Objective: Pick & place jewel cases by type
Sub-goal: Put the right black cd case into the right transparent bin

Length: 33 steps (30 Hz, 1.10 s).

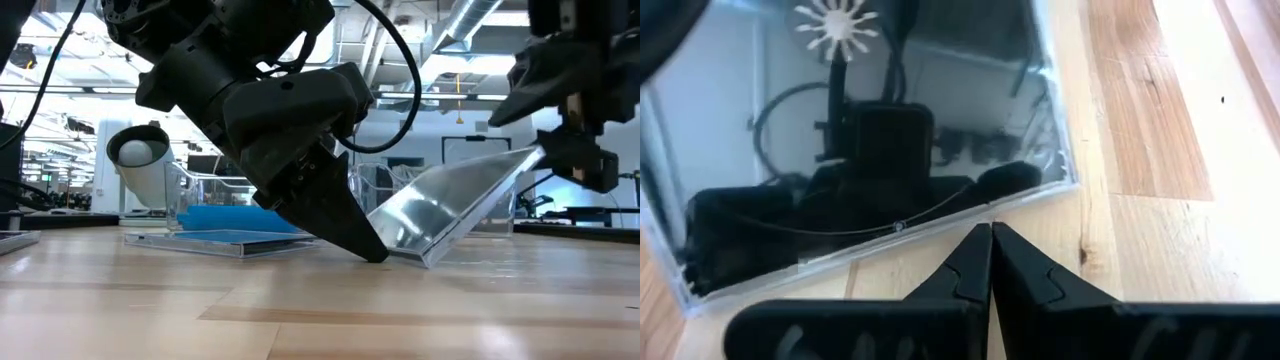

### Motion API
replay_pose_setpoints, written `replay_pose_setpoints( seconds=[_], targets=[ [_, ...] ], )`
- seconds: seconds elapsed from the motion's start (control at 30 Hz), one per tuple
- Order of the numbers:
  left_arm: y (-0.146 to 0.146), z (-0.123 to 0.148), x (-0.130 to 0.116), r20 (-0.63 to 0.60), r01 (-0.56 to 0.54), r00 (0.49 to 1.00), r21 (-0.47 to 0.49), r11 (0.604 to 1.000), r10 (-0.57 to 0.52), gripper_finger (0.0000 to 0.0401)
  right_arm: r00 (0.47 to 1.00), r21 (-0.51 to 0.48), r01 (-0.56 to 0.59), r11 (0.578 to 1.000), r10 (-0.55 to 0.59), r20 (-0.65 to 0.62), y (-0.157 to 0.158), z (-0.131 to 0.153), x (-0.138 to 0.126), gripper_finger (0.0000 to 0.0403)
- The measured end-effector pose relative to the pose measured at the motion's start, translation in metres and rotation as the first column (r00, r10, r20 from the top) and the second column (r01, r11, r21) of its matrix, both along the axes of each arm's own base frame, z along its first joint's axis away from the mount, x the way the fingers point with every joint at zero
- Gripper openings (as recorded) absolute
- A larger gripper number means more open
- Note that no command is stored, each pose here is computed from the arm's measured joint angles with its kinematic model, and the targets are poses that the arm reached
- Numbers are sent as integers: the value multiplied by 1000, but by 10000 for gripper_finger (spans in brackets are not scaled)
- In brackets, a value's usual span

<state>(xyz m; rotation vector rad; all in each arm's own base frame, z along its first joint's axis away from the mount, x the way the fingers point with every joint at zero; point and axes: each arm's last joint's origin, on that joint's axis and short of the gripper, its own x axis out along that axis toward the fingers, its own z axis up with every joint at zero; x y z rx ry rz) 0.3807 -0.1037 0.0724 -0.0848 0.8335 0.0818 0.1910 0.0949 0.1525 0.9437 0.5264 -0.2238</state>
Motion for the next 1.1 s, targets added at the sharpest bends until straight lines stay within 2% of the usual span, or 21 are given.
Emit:
replay_pose_setpoints(
  seconds=[0.27, 0.6, 0.73, 0.9, 1.1],
  targets=[
    [0, -1, 0, 7, -6, 1000, 13, 1000, 6, 0, 1000, -13, 3, 1000, -3, -6, -16, 0, 8, 176],
    [0, -2, 1, 13, -6, 1000, 28, 1000, 6, 0, 999, -23, -53, 998, 53, -7, -10, 1, 6, 79],
    [0, -2, 1, 14, -7, 1000, 28, 1000, 6, 0, 997, -15, -73, 997, 73, -6, -5, 1, 4, 52],
    [0, -2, 1, 16, -15, 1000, 37, 999, 14, 0, 996, -8, -88, 996, 88, -1, 1, 1, 1, 38],
    [0, -5, 3, 46, -51, 998, 61, 997, 48, 0, 997, -10, -81, 997, 81, 0, 10, 0, -5, 42]
  ],
)
